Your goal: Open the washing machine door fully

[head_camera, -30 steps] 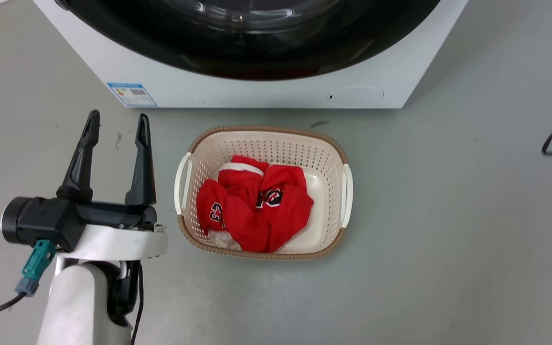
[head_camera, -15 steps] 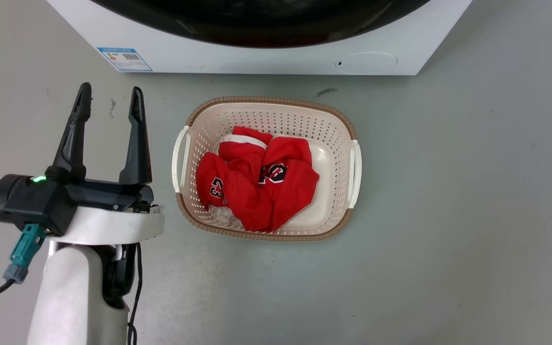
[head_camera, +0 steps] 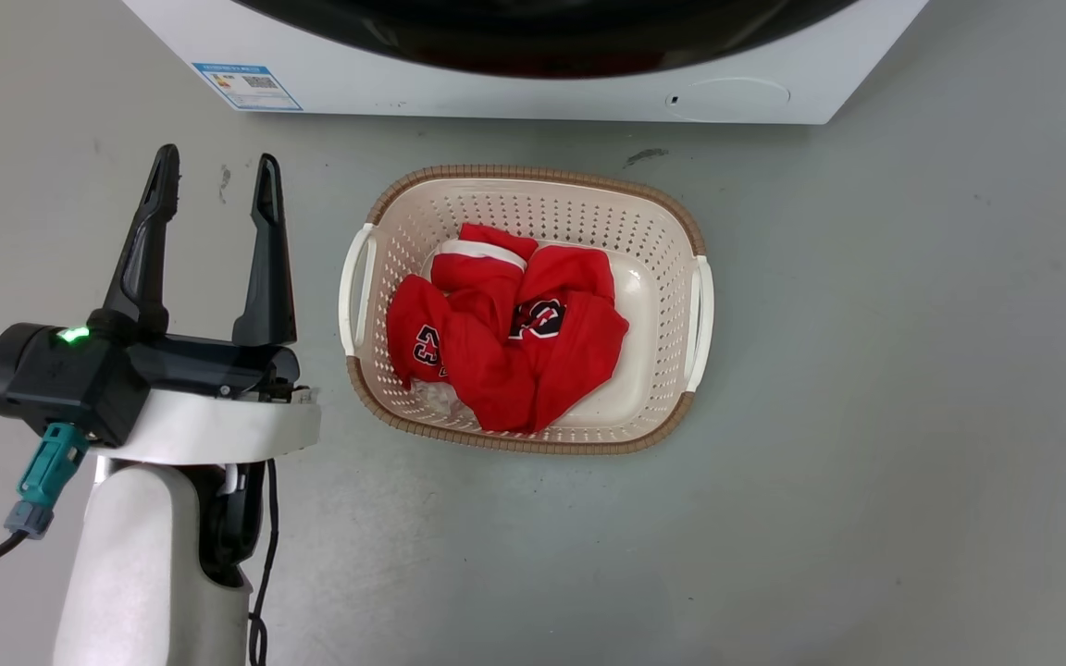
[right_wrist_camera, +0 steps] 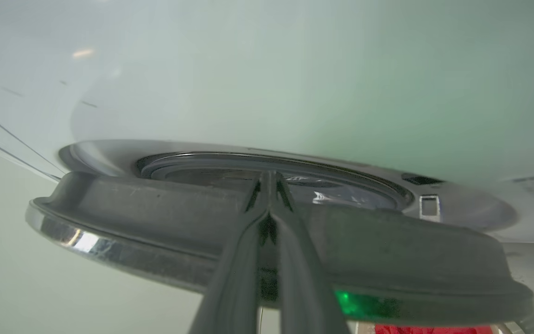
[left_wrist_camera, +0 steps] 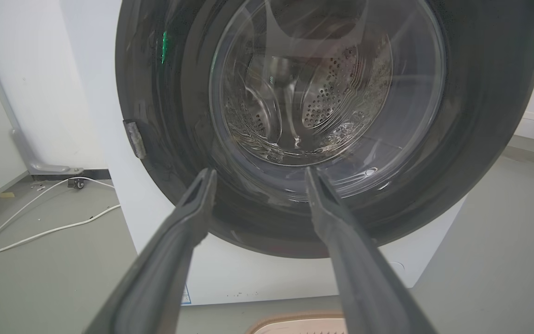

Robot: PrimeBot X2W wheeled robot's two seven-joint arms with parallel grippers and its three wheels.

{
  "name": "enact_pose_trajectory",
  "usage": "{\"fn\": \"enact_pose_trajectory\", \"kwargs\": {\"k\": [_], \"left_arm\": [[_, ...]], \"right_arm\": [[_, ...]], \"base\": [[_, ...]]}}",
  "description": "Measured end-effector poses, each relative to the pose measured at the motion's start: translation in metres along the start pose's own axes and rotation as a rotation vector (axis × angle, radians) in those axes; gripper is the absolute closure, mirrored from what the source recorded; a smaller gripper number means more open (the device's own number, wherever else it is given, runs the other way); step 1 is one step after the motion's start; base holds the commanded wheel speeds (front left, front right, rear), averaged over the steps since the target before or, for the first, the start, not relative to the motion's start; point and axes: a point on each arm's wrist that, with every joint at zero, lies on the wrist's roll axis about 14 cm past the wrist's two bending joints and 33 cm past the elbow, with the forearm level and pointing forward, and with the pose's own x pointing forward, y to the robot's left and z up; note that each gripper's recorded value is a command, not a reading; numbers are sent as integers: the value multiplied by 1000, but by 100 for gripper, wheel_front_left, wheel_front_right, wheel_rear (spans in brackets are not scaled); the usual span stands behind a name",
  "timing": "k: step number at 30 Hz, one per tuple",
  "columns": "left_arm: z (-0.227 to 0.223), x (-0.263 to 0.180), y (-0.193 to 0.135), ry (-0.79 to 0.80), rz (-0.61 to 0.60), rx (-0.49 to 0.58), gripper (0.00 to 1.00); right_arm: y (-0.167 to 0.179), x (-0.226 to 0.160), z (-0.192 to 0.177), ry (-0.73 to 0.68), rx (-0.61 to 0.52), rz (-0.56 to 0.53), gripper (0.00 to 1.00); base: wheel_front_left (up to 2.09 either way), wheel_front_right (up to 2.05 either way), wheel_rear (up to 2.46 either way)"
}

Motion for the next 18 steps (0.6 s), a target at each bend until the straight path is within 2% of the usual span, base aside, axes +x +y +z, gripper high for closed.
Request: {"fn": "enact_pose_trajectory", "kwargs": {"k": [9, 18], "left_arm": [[12, 0, -5, -24, -7, -4, 0], [32, -14, -12, -48, -15, -5, 0]], "right_arm": [[11, -15, -22, 137, -13, 25, 100], [26, -43, -75, 291, 15, 79, 100]], "base": [[0, 0, 0], [0, 0, 0]]}}
